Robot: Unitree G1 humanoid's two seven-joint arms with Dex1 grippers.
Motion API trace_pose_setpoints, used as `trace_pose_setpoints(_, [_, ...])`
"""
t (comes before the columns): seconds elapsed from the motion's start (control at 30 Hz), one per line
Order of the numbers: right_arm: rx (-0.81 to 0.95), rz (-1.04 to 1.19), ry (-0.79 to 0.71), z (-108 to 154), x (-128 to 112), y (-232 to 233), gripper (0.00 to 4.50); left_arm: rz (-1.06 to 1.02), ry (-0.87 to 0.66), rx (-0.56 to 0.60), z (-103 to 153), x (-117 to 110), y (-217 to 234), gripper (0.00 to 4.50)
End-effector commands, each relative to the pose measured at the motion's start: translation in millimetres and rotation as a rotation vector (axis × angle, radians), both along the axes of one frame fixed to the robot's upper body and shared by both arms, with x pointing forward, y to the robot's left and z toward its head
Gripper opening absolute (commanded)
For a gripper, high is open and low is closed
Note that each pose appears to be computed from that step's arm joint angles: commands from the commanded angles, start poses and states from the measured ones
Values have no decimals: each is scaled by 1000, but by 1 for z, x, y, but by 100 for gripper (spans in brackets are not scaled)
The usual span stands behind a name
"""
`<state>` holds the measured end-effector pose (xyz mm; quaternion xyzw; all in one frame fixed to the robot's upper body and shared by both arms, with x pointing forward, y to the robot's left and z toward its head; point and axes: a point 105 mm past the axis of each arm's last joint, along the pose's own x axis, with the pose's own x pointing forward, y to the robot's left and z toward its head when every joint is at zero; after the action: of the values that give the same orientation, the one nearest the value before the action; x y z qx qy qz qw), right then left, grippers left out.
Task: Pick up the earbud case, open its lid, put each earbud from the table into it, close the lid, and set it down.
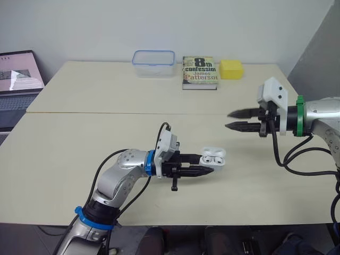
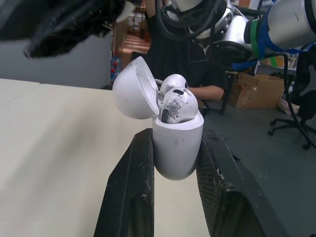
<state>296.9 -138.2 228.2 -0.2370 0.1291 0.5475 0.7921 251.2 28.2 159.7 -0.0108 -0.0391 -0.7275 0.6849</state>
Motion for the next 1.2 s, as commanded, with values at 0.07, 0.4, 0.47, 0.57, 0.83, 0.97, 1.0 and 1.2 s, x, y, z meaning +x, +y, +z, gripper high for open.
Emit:
trace_pose_setpoints(0.07, [-14, 79, 64, 6, -15, 11, 0, -35, -72, -1, 5, -5, -2, 80])
trace_pose_setpoints(0.4, [-29, 148, 128, -3, -29, 24, 0, -7, -96, -2, 3, -1, -1, 80])
trace_pose_setpoints(0.47, [-27, 157, 131, -3, -31, 26, 0, -4, -99, -2, 3, 0, -1, 80])
trace_pose_setpoints(0.57, [-25, 181, 146, -2, -38, 28, 0, 0, -101, -1, 2, 2, -1, 80])
trace_pose_setpoints(0.83, [-12, 235, 194, -3, -55, 35, 0, 17, -100, 2, -1, 5, 1, 80])
trace_pose_setpoints(0.97, [-20, 231, 207, -9, -57, 36, 0, 26, -99, -6, 2, 7, 0, 80])
trace_pose_setpoints(1.0, [-27, 225, 207, -12, -57, 36, 0, 28, -99, -9, 2, 8, 0, 80])
trace_pose_setpoints(1.2, [-47, 223, 188, -18, -56, 36, 0, 39, -91, -14, 3, 9, -1, 80])
